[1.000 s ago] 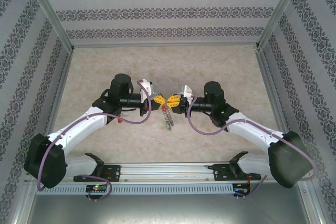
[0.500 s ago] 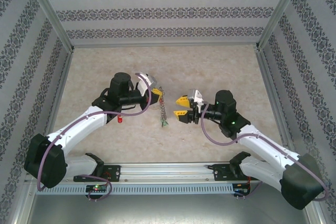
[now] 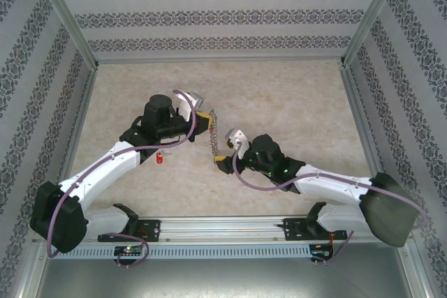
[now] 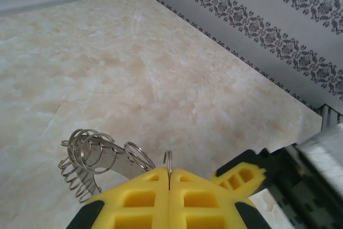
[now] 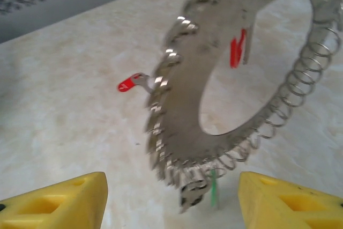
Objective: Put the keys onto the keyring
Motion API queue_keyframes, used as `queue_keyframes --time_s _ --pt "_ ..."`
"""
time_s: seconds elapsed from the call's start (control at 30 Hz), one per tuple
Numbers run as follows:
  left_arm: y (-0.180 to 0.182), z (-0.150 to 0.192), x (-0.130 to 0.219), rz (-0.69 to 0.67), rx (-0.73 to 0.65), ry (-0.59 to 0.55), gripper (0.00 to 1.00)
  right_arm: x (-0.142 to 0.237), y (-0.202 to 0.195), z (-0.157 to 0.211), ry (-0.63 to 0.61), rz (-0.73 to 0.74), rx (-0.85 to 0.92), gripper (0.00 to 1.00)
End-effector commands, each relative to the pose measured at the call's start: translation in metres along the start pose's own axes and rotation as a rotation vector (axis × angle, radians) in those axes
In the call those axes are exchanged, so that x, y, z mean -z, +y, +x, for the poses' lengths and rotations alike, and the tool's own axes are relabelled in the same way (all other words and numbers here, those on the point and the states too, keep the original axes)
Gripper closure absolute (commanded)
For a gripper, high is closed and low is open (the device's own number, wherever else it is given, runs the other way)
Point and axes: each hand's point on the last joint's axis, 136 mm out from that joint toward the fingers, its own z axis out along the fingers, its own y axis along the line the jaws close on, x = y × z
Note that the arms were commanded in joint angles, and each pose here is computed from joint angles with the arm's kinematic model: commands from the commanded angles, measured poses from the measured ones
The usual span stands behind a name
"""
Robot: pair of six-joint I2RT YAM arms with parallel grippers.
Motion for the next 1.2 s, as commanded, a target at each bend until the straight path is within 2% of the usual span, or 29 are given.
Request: queue_keyframes --time_s 0.0,0.1,0.2,0.3,0.37,0.53,0.67,0.83,0.9,0.97,1.0,1.03,1.17 --pt "-0.001 -0.03 0.012 -0.027 0.043 -0.086 1.0 -0.01 -0.01 -0.036 -0.106 0.102 -0.024 0.35" --pt "0.001 -0.03 0.013 -0.043 0.063 -0.097 1.0 -0.023 0.007 -0.044 -0.122 0.056 -0.004 0.34" --pt "0.001 -0.03 0.014 -0.045 0.07 -0.097 1.0 -0.036 0.007 -0.045 -0.118 0.102 -0.005 0.36" --pt "0.001 -0.032 0.016 -0.048 0.075 -0.102 1.0 -0.042 -0.009 -0.045 -0.134 0.2 -0.021 0.48" --pt "0.001 -0.033 0.019 -0.055 0.075 -0.103 1.0 -0.045 -0.007 -0.048 -0.144 0.188 0.017 0.54" --pt "0.003 -0.028 0.024 -0.084 0.059 -0.084 1.0 -0.042 -0.007 -0.054 -0.142 0.175 0.056 0.75" --pt "0.007 -0.022 0.025 -0.106 0.063 -0.081 1.0 -0.036 -0.008 -0.055 -0.139 0.18 0.07 0.82" --pt "0.011 -0.021 0.027 -0.136 0.064 -0.088 1.0 -0.024 -0.009 -0.054 -0.137 0.178 0.099 0.85" --pt "0.011 -0.023 0.029 -0.142 0.055 -0.091 1.0 -0.018 -0.011 -0.052 -0.131 0.168 0.105 0.9" --pt "0.009 -0.025 0.032 -0.136 0.042 -0.095 0.91 -0.012 -0.013 -0.051 -0.123 0.148 0.104 0.96" --pt "0.007 -0.026 0.034 -0.135 0.034 -0.099 0.82 -0.008 -0.015 -0.05 -0.116 0.144 0.106 1.0" --pt "0.007 -0.028 0.036 -0.137 0.029 -0.104 0.73 -0.004 -0.018 -0.048 -0.11 0.143 0.109 1.0" --pt "0.001 -0.03 0.049 -0.149 -0.037 -0.104 0.55 0.018 -0.026 -0.047 -0.101 0.129 0.17 1.0"
